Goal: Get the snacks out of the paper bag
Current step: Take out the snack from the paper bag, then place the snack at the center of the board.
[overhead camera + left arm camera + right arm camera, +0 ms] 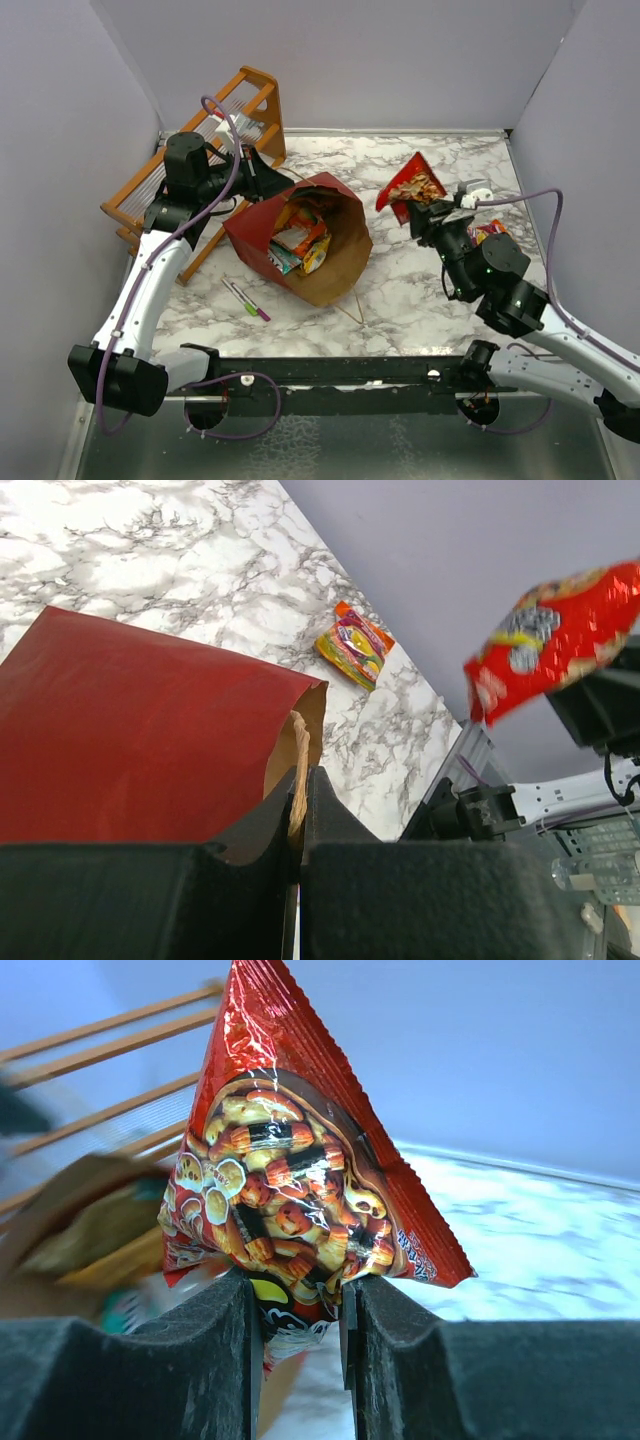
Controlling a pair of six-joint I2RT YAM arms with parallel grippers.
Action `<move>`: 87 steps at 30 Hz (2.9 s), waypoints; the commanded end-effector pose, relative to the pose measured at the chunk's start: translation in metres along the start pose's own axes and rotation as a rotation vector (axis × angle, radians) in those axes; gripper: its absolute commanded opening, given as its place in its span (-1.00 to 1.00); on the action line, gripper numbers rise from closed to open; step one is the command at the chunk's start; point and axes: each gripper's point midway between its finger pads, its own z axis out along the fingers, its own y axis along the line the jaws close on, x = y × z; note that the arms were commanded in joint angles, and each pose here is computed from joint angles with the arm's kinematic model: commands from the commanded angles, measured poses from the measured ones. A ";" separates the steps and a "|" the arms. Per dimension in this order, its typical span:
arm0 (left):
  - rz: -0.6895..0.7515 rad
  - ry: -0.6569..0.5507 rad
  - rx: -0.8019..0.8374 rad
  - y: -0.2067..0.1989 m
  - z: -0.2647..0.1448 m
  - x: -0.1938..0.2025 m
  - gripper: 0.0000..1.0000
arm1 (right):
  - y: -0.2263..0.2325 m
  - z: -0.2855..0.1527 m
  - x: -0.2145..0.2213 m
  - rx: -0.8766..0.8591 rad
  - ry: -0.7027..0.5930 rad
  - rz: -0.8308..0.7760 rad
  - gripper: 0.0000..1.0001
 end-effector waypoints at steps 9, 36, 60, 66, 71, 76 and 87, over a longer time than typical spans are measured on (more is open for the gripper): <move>0.035 -0.025 -0.014 -0.007 -0.008 -0.010 -1.00 | -0.174 -0.012 0.130 0.823 0.265 0.096 -0.49; 0.055 -0.001 0.006 -0.011 -0.008 -0.009 -1.00 | -0.283 -0.133 0.204 1.381 0.292 0.513 -0.51; 0.053 -0.010 0.037 -0.018 -0.013 -0.004 -1.00 | -0.272 -0.074 0.280 0.961 0.424 0.799 -0.50; 0.047 -0.011 0.033 -0.018 -0.015 -0.002 -1.00 | -0.281 -0.094 0.270 1.081 0.406 0.758 -0.20; 0.042 -0.008 0.028 -0.017 -0.014 0.000 -1.00 | -0.284 -0.100 0.249 1.102 0.363 0.705 0.56; 0.040 -0.010 0.029 -0.017 -0.014 -0.002 -1.00 | -0.285 -0.082 0.215 1.003 0.365 0.638 0.79; 0.038 -0.007 0.022 -0.017 -0.015 -0.001 -1.00 | -0.257 -0.047 0.173 0.749 0.391 0.645 0.98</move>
